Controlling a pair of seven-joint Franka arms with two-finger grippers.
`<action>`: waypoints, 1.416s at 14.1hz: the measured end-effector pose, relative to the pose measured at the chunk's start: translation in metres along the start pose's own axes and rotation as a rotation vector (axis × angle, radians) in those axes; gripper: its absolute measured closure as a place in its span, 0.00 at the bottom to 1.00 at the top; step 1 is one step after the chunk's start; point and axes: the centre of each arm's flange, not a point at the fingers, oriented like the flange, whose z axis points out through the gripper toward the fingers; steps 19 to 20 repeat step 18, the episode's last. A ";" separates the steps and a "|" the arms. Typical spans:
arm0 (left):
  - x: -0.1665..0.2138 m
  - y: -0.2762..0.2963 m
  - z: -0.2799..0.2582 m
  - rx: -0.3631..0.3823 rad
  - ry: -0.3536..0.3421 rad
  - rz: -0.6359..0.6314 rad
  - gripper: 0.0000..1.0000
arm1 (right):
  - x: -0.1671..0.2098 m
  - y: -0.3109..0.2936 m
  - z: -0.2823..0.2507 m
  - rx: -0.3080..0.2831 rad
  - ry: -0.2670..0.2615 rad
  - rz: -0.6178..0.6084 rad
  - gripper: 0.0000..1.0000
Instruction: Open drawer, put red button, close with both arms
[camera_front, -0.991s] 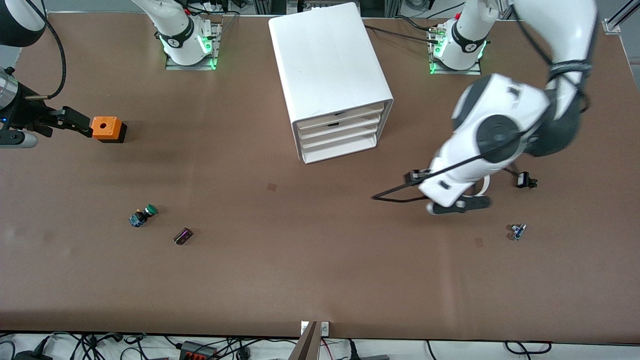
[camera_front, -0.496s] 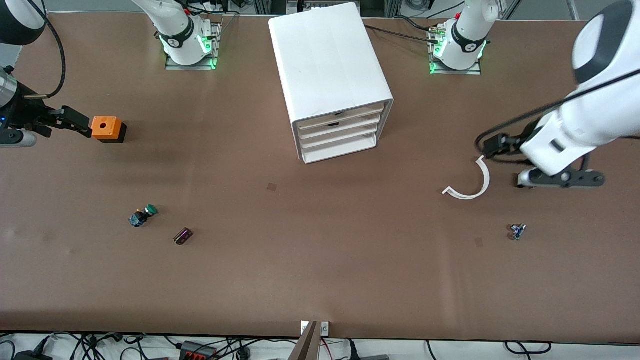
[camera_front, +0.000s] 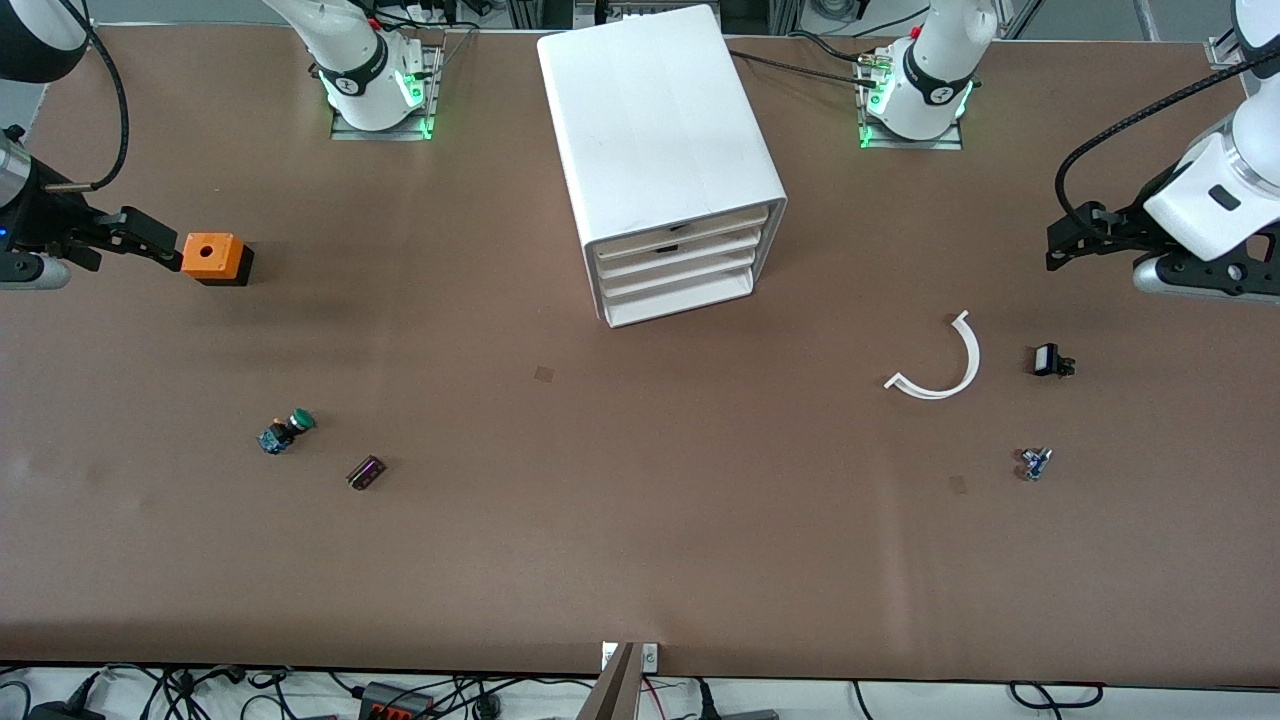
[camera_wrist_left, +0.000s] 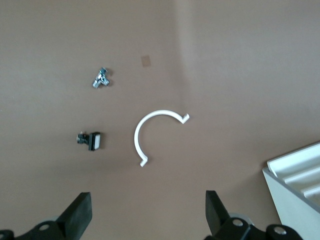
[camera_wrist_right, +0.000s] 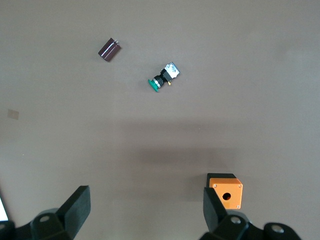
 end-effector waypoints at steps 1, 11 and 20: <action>0.000 -0.002 0.001 0.001 0.020 -0.002 0.00 | 0.000 0.000 0.000 0.000 -0.001 0.000 0.00; -0.005 -0.009 0.002 0.000 -0.006 -0.016 0.00 | -0.001 0.000 -0.001 0.000 -0.001 0.001 0.00; -0.009 -0.004 -0.004 -0.001 -0.036 -0.008 0.00 | -0.001 0.000 -0.001 0.000 -0.001 0.001 0.00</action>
